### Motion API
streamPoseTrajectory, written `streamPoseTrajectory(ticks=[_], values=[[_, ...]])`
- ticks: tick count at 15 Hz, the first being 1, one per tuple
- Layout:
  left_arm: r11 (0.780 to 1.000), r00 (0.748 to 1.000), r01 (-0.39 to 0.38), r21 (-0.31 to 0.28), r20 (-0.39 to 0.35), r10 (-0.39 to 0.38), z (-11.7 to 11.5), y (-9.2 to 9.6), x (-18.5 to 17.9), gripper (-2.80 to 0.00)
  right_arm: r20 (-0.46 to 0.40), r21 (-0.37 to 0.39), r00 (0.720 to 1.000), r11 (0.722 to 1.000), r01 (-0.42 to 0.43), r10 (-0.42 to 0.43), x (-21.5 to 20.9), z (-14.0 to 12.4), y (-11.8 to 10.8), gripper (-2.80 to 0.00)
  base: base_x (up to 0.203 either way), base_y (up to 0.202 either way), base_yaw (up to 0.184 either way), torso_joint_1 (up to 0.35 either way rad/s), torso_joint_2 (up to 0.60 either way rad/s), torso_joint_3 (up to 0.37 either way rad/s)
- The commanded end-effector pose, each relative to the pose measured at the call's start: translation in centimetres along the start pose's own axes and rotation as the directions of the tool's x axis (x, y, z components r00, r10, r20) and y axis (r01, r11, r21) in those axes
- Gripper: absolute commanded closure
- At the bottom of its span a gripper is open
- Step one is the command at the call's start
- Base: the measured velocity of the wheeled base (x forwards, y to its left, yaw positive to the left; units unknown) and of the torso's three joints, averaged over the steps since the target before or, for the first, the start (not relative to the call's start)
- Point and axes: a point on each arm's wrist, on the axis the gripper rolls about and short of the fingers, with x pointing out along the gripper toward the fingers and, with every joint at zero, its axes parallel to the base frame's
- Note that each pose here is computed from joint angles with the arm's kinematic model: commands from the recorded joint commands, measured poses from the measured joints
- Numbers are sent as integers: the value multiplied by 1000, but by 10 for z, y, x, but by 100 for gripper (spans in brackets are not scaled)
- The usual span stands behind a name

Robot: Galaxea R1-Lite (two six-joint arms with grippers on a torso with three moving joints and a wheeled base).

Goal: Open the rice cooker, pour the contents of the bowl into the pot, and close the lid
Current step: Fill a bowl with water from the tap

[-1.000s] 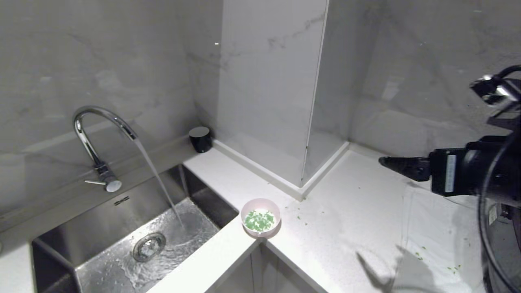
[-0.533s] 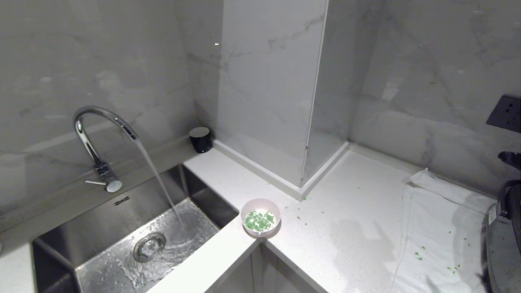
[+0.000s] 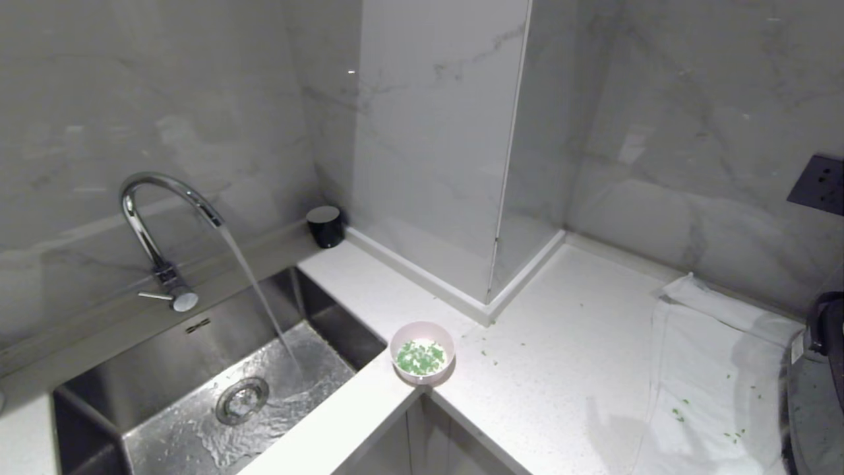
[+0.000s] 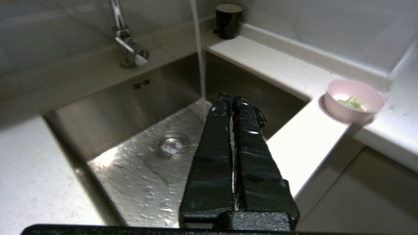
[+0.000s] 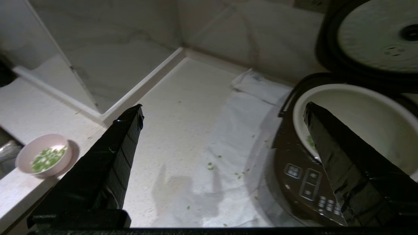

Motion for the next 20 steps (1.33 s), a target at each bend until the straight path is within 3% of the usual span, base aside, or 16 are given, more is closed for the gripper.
streamPoseTrajectory(ticks=[1,5,9,12,16,17,18,20], values=[[1000,1000,-1,-3,-11,1,-3,0,1,0,80,0,994,997,73,-73,-29,-10,-9,-280,0,0,0,0,0,0],[1000,1000,-1,-6,-11,1,-2,0,1,0,123,-44,975,981,190,-183,-65,-31,-14,-280,0,0,0,0,0,0],[1000,1000,-1,-6,-11,1,-2,0,1,0,198,-108,941,947,301,-276,-89,-44,-10,-280,0,0,0,0,0,0],[1000,1000,-1,-8,-10,1,-2,0,1,0,225,-58,949,969,239,-221,-93,-40,-9,-280,0,0,0,0,0,0],[1000,1000,-2,-11,-11,2,-2,0,1,0,256,-48,956,986,158,-141,-99,-34,-9,-280,0,0,0,0,0,0],[1000,1000,-2,-11,-13,2,-3,0,1,0,264,-58,960,993,107,-88,-101,-34,-15,-280,0,0,0,0,0,0],[1000,1000,-2,-11,-13,2,-3,0,1,0,277,-68,960,996,66,-44,-105,-38,-22,-280,0,0,0,0,0,0],[1000,1000,-1,-11,-13,1,-3,0,1,0,288,-93,957,993,72,-42,-115,-60,-26,-280,0,0,0,0,0,0]])
